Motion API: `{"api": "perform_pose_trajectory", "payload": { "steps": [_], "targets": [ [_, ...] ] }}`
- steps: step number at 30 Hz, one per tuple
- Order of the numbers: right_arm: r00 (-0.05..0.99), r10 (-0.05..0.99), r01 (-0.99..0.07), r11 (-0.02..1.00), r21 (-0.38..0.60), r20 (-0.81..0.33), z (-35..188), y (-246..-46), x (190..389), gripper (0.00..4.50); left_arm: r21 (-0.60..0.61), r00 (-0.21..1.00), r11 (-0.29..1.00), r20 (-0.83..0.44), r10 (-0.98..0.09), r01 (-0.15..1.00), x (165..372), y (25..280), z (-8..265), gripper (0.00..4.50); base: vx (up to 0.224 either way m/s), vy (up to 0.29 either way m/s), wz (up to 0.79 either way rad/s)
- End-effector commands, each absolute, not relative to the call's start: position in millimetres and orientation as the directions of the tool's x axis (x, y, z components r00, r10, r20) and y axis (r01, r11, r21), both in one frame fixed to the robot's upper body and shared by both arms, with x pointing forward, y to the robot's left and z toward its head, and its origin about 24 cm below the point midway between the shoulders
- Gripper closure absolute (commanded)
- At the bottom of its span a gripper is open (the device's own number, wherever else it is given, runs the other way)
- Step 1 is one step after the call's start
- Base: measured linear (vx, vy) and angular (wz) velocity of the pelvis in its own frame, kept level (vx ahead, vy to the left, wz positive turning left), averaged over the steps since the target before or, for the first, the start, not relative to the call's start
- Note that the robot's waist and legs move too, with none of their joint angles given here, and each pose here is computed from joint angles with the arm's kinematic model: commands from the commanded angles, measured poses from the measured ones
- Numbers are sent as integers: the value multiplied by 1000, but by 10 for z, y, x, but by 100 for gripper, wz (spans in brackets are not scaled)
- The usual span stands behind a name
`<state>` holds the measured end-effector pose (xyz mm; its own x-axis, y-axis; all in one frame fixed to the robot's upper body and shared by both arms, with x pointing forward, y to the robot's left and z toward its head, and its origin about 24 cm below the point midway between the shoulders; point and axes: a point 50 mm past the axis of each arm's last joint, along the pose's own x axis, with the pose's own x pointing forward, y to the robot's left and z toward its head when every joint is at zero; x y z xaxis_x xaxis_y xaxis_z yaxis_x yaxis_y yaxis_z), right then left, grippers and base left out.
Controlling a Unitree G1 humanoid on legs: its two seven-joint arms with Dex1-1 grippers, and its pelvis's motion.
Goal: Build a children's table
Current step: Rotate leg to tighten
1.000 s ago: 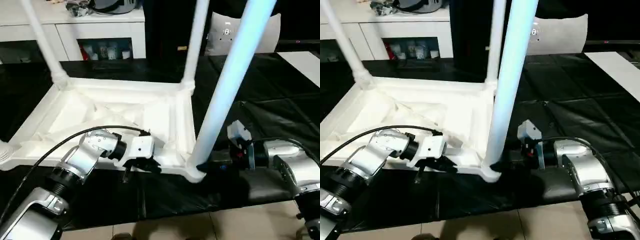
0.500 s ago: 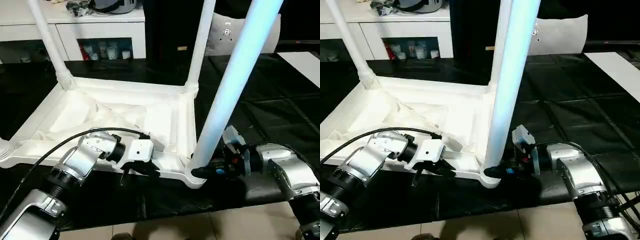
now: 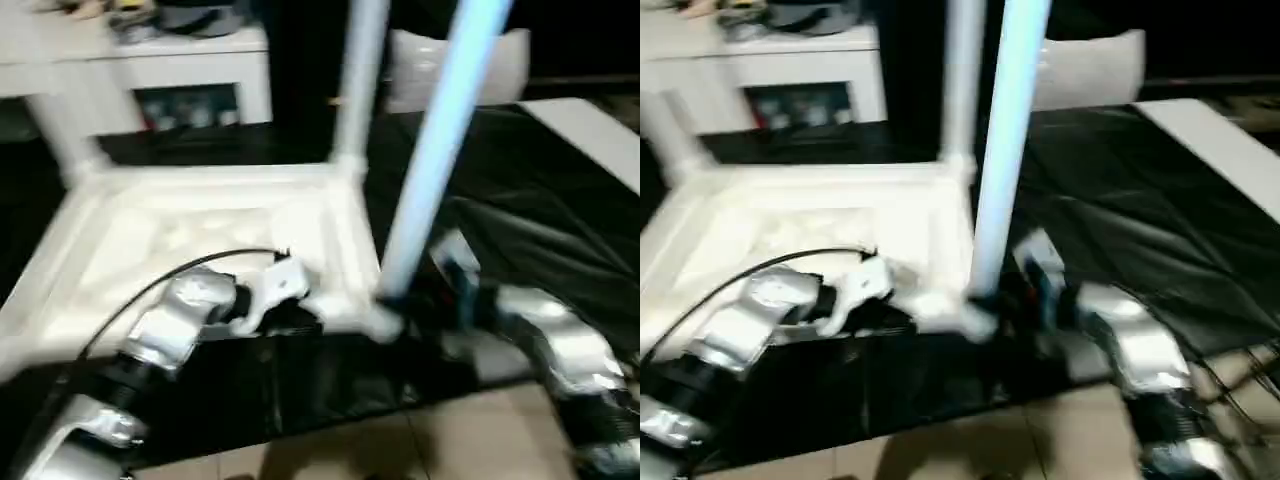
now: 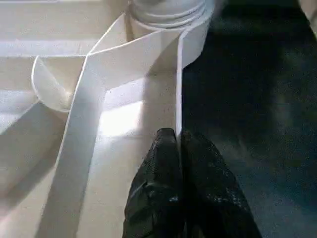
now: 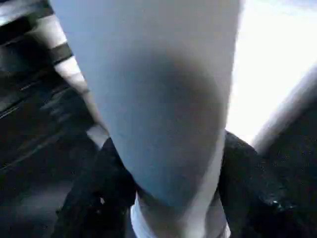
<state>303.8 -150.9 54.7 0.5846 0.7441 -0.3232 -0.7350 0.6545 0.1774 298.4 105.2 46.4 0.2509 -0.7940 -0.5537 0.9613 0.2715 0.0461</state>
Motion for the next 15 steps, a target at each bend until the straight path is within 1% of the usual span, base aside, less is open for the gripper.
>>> {"api": "perform_pose_trajectory", "payload": {
  "steps": [1, 3, 6, 7, 8, 10, 13, 14, 15],
  "targets": [
    [701, 589, -583, 798, 154, -402, 457, -1372, 3178, 242, 38, 236, 251, -491, -839, 967, 2948, 647, 502, 450, 0, 0, 0],
    [723, 554, -544, 825, 153, -413, 442, -1345, 3197, 242, 54, 289, 302, -491, -822, 952, 2994, 594, 512, 450, 0, 0, 0],
    [780, 492, -464, 870, 169, -387, 427, -1248, 3255, 242, 92, 403, 413, -482, -778, 906, 3088, 438, 543, 450, 0, 0, 0],
    [784, 497, -462, 867, 185, -373, 427, -1225, 3259, 242, 105, 417, 422, -483, -770, 900, 3098, 417, 545, 450, 0, 0, 0],
    [781, 511, -473, 860, 193, -360, 435, -1200, 3258, 212, 117, 425, 425, -487, -763, 898, 3099, 404, 545, 450, 0, 0, 0],
    [775, 535, -495, 845, 204, -335, 457, -1192, 3248, 181, 126, 421, 417, -494, -761, 900, 3087, 411, 541, 450, 0, 0, 0],
    [777, 537, -496, 843, 207, -328, 465, -1209, 3238, 175, 132, 421, 414, -500, -756, 901, 3079, 447, 534, 450, 0, 0, 0],
    [772, 548, -510, 837, 200, -323, 469, -1242, 3225, 155, 146, 420, 404, -502, -756, 903, 3080, 484, 530, 450, 0, 0, 0],
    [763, 563, -531, 826, 189, -316, 473, -1284, 3209, 155, 164, 416, 389, -504, -757, 907, 3082, 528, 526, 450, 0, 0, 0]
  ]
}}
